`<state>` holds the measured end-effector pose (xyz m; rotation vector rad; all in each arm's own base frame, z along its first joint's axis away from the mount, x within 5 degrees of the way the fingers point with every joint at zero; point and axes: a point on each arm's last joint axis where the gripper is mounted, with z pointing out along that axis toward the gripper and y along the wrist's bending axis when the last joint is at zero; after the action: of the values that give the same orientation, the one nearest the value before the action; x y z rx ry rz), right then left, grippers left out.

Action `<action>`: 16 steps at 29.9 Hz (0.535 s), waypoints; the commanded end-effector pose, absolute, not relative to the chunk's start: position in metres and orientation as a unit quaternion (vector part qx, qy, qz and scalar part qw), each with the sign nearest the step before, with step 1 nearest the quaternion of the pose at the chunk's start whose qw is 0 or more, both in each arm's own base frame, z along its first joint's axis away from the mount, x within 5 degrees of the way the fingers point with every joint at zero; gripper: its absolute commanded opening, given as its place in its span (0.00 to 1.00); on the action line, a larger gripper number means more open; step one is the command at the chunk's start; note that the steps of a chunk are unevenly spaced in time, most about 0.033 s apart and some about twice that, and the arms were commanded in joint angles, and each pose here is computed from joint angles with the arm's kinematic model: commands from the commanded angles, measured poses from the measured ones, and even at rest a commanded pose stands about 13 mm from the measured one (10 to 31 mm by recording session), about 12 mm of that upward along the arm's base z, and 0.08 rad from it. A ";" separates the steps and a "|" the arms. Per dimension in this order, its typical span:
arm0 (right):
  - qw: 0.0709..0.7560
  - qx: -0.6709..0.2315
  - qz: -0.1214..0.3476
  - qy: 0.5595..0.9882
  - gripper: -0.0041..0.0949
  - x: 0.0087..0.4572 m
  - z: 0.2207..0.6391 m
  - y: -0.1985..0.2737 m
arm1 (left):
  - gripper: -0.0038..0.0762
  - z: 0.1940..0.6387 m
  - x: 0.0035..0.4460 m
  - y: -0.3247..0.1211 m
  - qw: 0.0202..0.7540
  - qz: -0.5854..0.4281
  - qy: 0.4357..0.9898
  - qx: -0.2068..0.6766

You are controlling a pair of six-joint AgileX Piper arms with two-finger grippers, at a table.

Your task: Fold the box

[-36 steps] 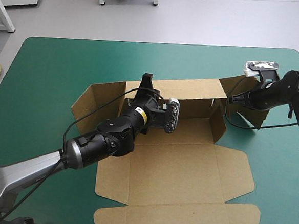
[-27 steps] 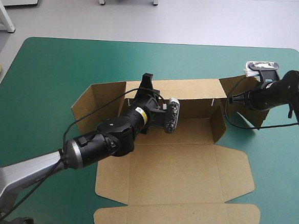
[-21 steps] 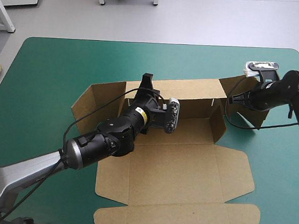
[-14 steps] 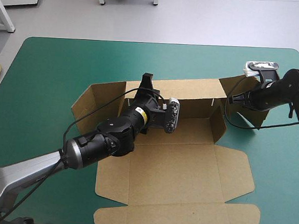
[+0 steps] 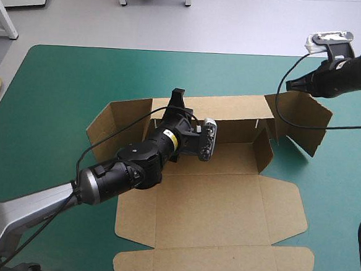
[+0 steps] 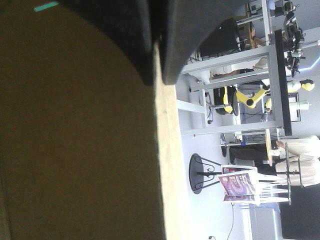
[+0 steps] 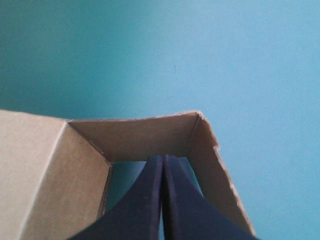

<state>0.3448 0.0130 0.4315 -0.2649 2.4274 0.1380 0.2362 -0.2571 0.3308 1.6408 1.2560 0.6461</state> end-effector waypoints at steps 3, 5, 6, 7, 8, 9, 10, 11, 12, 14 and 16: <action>0.380 -0.098 0.050 0.919 0.02 0.367 0.453 0.011 | 0.04 0.353 0.232 -0.254 0.499 0.266 0.503 0.654; 0.388 -0.094 0.051 0.916 0.02 0.379 0.454 0.011 | 0.04 0.353 0.232 -0.254 0.499 0.266 0.503 0.654; 0.392 -0.092 0.051 0.914 0.02 0.385 0.454 0.011 | 0.04 0.353 0.232 -0.254 0.500 0.264 0.506 0.652; 0.396 -0.091 0.051 0.912 0.02 0.389 0.455 0.011 | 0.04 0.353 0.232 -0.254 0.500 0.264 0.505 0.652; 0.400 -0.090 0.051 0.911 0.02 0.394 0.455 0.011 | 0.04 0.353 0.232 -0.254 0.499 0.265 0.503 0.653; 0.404 -0.090 0.051 0.909 0.02 0.398 0.455 0.011 | 0.04 0.353 0.232 -0.254 0.499 0.266 0.502 0.654; 0.406 -0.090 0.050 0.908 0.02 0.402 0.454 0.011 | 0.04 0.353 0.232 -0.254 0.499 0.266 0.502 0.654; 0.409 -0.090 0.050 0.907 0.02 0.406 0.454 0.011 | 0.04 0.353 0.232 -0.254 0.499 0.266 0.502 0.654; 0.411 -0.091 0.050 0.906 0.03 0.409 0.453 0.011 | 0.04 0.353 0.232 -0.254 0.499 0.266 0.502 0.654; 0.419 -0.091 0.049 0.902 0.03 0.413 0.454 0.011 | 0.04 0.353 0.232 -0.254 0.498 0.267 0.503 0.654; 0.439 -0.088 0.047 0.893 0.03 0.418 0.457 0.011 | 0.04 0.353 0.232 -0.254 0.496 0.269 0.505 0.653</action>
<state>0.4304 0.0117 0.4193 -0.2343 2.3811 0.1335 0.2362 -0.2570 0.3307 1.6394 1.2582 0.6459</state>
